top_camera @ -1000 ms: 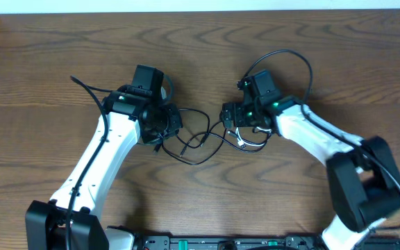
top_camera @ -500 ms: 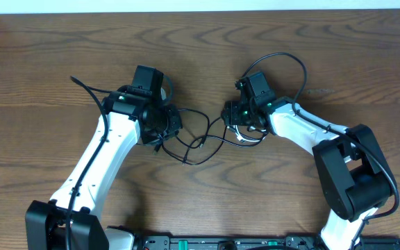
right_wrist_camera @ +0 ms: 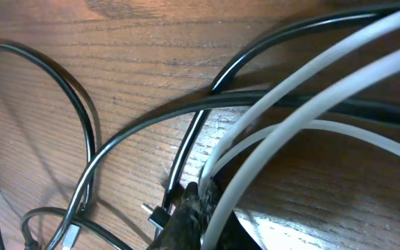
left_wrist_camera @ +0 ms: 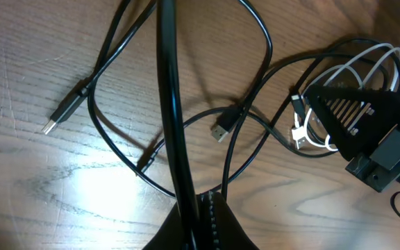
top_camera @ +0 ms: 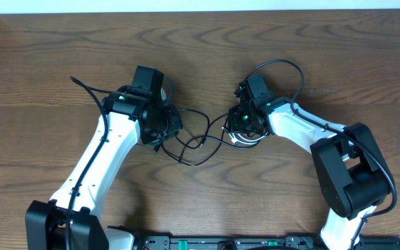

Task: Untangle cables

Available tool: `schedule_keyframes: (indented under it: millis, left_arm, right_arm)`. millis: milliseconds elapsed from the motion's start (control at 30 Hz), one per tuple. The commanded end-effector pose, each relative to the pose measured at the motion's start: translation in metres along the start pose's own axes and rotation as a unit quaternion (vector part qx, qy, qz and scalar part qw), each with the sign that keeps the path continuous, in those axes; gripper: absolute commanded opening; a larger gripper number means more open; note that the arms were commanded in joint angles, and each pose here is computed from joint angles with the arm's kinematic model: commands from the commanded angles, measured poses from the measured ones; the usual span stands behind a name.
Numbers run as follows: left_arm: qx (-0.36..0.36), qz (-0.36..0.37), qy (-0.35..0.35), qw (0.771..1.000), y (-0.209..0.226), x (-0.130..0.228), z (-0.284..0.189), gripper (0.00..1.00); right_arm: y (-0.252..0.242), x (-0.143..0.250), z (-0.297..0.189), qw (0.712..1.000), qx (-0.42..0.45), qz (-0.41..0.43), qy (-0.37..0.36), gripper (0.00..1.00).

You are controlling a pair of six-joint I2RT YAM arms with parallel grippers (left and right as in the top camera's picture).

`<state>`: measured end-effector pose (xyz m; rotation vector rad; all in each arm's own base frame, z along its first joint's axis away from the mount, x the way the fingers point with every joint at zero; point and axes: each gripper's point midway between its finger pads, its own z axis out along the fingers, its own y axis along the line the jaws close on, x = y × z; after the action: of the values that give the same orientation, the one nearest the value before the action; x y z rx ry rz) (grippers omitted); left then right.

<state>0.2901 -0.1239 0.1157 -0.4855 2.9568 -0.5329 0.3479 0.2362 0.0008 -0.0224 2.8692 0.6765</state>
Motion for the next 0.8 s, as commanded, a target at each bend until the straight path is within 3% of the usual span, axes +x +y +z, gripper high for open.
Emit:
schedule_keyframes:
  millis: [0,167,300,533,767]
  left_arm:
    - [-0.004,0.009,-0.007,1.000,-0.001,-0.004,-0.003,0.08]
    - [-0.006,0.008,-0.004,1.000,0.000,-0.002,-0.003,0.08]
    - [-0.030,0.006,-0.014,0.999,0.009,-0.005,-0.003,0.07]
    - [-0.108,0.001,-0.036,0.994,0.038,-0.009,-0.007,0.08]
    - [-0.187,-0.035,-0.066,0.979,0.069,-0.015,-0.018,0.07]
  right_arm:
    - [-0.012,0.016,0.011,1.000,0.013,-0.007,0.028,0.01]
    - [-0.013,0.010,-0.014,0.997,-0.010,-0.067,0.041,0.01]
    - [-0.012,-0.016,-0.067,0.997,-0.039,-0.069,0.017,0.01]
    - [-0.019,-0.081,-0.191,0.984,-0.113,-0.042,-0.130,0.01]
    - [-0.091,-0.105,-0.299,0.958,-0.065,0.021,-0.277,0.01]
